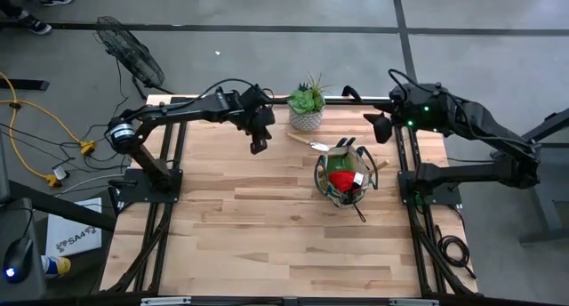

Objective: Pick & Place Garden tools in Gardening bag
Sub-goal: Put the brown trowel into the brown gardening bag

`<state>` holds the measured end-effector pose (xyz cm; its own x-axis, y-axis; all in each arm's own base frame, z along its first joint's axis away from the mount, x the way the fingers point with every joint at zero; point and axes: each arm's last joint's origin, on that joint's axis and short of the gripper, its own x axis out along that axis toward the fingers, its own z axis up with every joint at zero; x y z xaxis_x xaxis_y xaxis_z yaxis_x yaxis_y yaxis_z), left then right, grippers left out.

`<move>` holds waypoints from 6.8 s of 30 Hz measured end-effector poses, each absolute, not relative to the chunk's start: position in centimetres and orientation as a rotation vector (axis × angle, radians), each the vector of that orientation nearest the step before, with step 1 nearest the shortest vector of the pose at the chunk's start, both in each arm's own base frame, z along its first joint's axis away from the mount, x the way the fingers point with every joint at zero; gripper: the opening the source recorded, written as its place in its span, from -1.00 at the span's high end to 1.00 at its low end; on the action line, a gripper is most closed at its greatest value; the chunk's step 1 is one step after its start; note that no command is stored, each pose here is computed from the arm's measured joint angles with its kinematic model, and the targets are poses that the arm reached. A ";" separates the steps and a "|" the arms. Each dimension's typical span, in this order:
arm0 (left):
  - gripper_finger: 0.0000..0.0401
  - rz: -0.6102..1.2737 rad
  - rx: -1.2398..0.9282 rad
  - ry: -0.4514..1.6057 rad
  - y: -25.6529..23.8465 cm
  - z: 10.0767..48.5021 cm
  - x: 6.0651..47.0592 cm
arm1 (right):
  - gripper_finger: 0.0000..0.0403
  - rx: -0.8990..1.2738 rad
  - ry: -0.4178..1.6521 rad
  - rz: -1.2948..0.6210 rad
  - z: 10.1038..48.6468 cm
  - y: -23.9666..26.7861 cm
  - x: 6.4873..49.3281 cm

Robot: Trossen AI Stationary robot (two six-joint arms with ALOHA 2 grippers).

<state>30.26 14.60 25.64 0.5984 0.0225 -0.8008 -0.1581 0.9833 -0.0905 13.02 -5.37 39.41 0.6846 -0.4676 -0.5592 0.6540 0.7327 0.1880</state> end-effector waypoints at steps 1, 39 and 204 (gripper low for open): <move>1.00 0.112 -0.171 0.921 14.6 25.7 30.2 | -0.18 0.392 0.483 -0.644 39.6 -5.4 13.2; 1.00 0.165 -0.246 0.981 14.4 25.4 29.7 | -0.18 0.785 0.701 -0.787 27.4 -14.9 28.9; 1.00 0.020 -0.209 1.046 13.9 25.0 29.1 | -0.08 0.301 1.185 -0.338 13.7 -15.1 34.8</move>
<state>29.13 13.88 25.02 0.5031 -0.0825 -0.8603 -0.1159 0.9800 -0.1618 34.76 -15.09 13.67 0.3372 -0.0988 -0.9362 0.4098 0.9107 0.0515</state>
